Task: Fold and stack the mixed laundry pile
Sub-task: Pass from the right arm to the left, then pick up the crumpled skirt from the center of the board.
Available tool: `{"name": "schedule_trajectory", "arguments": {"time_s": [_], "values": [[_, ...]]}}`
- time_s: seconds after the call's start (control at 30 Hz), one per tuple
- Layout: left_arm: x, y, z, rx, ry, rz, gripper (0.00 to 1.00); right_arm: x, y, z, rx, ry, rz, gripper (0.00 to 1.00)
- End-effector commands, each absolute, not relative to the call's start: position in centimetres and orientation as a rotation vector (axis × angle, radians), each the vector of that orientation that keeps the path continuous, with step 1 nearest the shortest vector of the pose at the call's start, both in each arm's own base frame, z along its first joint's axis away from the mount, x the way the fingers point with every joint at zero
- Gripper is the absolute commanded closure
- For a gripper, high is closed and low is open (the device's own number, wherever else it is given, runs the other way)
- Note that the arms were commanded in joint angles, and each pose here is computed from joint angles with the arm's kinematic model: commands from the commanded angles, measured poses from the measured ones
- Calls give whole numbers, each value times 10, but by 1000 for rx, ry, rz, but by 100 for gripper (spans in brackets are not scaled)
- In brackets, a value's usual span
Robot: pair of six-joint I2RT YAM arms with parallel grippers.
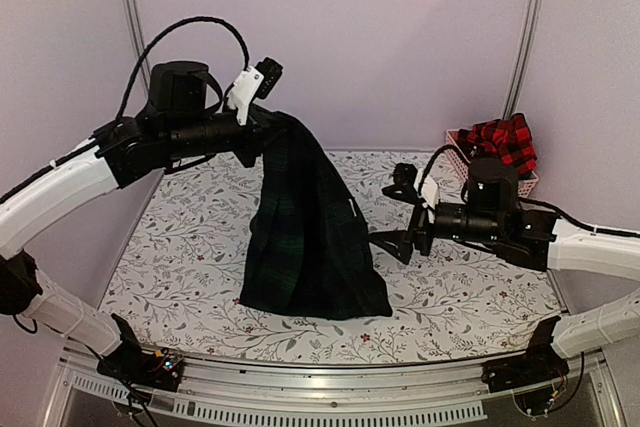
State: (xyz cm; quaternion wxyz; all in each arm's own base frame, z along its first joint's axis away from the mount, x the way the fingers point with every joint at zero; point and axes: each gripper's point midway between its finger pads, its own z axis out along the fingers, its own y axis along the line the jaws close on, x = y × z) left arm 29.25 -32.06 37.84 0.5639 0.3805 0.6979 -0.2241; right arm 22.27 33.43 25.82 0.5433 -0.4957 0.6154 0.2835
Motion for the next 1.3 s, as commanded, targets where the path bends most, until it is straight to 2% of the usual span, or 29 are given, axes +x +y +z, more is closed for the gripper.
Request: {"name": "schedule_trajectory", "arguments": {"time_s": [0.0,0.17,0.33,0.47,0.67,0.87,1.03,1.1,1.17,1.23,1.27], "values": [[331,-313,350,815,1814,-420,100,206,304,272,-894,1457,842,1],[353,-305,357,735,1830,-425,100,183,277,243,-716,1527,1033,1],[367,-301,359,696,1845,-448,100,155,287,213,-648,1629,1147,1],[373,-299,353,677,1868,-465,100,137,297,195,-703,1626,1047,1],[377,-294,352,665,1874,-488,100,137,318,180,-770,1633,942,1],[377,-292,352,665,1875,-510,100,163,348,155,-808,1680,675,1],[378,-288,348,654,1885,-505,100,194,353,150,-693,1695,464,4],[379,-286,347,648,1888,-500,100,200,359,145,-700,1696,425,13],[379,-281,346,635,1892,-488,100,204,361,139,-707,1703,381,32],[381,-275,346,611,1899,-472,100,206,360,140,-702,1697,361,69],[383,-271,346,594,1903,-462,100,206,359,146,-692,1686,369,94]]}}
